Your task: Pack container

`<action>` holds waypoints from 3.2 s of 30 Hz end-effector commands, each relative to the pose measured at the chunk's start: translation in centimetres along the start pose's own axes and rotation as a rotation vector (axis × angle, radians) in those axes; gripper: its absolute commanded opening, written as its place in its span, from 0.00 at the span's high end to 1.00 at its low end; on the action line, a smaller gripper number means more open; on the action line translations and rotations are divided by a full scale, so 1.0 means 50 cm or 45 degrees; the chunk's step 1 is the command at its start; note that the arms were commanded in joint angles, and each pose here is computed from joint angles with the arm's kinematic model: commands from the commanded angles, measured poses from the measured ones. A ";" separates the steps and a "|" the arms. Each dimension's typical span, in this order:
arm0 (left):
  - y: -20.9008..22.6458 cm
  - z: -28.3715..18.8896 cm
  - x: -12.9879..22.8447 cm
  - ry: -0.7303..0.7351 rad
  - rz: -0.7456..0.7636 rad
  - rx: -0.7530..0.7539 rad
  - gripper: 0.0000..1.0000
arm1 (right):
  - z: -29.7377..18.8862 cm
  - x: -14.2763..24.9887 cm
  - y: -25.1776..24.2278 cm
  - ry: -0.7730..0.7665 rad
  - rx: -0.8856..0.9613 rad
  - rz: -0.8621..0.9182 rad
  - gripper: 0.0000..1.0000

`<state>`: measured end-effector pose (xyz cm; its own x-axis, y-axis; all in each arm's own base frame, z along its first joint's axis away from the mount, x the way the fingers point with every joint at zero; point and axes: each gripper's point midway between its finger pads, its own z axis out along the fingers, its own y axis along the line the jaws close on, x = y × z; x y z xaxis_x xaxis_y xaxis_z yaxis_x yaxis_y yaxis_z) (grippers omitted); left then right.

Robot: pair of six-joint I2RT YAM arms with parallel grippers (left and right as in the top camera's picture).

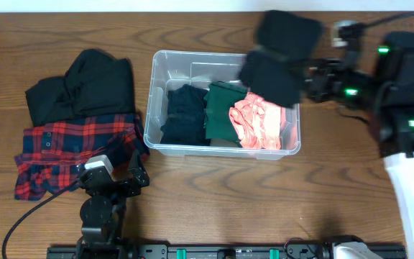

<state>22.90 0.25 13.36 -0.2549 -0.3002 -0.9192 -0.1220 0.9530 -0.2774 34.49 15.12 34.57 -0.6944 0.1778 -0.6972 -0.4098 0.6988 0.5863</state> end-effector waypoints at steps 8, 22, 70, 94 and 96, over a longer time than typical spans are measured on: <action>0.010 0.007 0.021 0.030 0.005 -0.021 0.02 | 0.265 0.098 0.115 0.218 -0.182 0.221 0.99; 0.010 0.007 0.021 0.030 0.005 -0.021 0.02 | 0.517 0.342 -0.087 0.559 0.106 0.416 0.99; -0.022 -0.035 -0.085 -0.086 -0.130 0.027 0.02 | -0.247 0.036 -0.354 -0.185 1.262 0.408 0.01; 0.158 -0.156 -0.303 0.377 -0.332 -1.073 0.02 | -0.247 0.035 -0.354 -0.185 1.262 0.408 0.01; 0.187 -0.143 -0.279 0.479 -0.417 -1.094 0.02 | -0.247 0.035 -0.354 -0.186 1.262 0.408 0.01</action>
<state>18.25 12.10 26.88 -0.4055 -0.5669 -0.7170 -0.8105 0.5858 -0.0048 33.29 -5.11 27.67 -0.5896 0.4912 -0.6412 0.4863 0.8497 0.2037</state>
